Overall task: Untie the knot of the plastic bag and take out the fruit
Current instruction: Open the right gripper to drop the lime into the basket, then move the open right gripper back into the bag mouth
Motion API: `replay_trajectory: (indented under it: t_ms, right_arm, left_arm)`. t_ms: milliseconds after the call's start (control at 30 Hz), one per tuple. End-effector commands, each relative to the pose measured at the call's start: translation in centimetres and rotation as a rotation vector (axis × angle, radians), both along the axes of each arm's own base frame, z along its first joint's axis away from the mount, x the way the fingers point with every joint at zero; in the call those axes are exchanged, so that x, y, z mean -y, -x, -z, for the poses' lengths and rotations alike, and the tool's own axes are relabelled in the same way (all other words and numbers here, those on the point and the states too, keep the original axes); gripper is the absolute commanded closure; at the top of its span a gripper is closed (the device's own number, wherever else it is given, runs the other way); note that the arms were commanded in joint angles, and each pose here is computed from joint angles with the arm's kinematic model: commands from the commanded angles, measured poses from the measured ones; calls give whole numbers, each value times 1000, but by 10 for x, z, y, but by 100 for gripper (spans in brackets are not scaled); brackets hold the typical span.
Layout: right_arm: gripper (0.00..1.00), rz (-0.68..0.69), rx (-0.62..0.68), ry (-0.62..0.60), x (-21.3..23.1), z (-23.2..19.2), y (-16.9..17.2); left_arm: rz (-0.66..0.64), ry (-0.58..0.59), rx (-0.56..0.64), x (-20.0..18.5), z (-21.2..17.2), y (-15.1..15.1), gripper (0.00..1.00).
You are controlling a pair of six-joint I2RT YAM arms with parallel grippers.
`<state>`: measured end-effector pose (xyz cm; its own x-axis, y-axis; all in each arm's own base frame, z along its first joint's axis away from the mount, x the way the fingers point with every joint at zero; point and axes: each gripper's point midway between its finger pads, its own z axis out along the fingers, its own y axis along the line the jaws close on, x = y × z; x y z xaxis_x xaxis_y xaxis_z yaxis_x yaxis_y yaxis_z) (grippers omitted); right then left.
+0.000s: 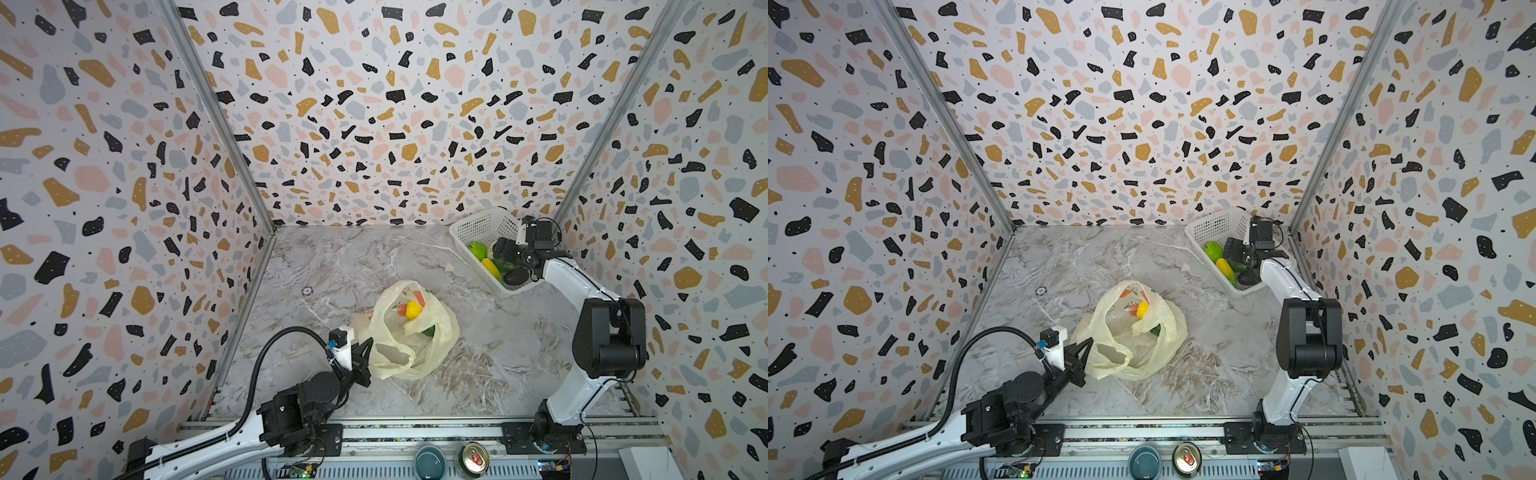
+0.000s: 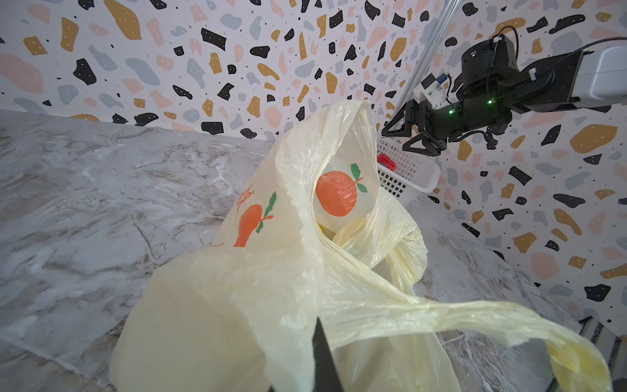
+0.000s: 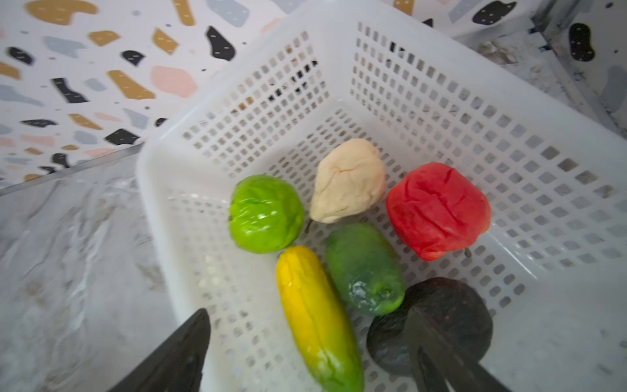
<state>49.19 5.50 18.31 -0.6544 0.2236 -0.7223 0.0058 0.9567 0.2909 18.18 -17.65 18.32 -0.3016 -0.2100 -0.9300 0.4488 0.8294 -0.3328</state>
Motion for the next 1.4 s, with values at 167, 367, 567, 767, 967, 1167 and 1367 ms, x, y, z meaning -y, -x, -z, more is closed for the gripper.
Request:
replay_trajectory:
  t_ms: [167,367,567,767,967,1167,1367]
  right_arm:
    - [10,-347,-27,-140,-101,-49,120]
    - [11,-545,-108,-249,-168,-54,214]
    - [11,-687,-138,-330,-230,-68,266]
    - [12,-770,-165,-308,-269,-56,278]
    - [15,-785,-115,-312,-292,-48,269]
    - [19,-788,-110,-344,-314,-38,258]
    - [22,-744,-50,-230,-316,-10,248]
  left_arm:
    - [22,51,53,5,-20,1,100]
    - [35,54,56,8,-21,2,100]
    - [35,53,64,9,-22,1,100]
    - [34,49,76,9,-25,1,100]
    - [37,54,74,8,-25,2,100]
    - [34,52,76,8,-25,1,100]
    - [34,52,76,8,-25,1,100]
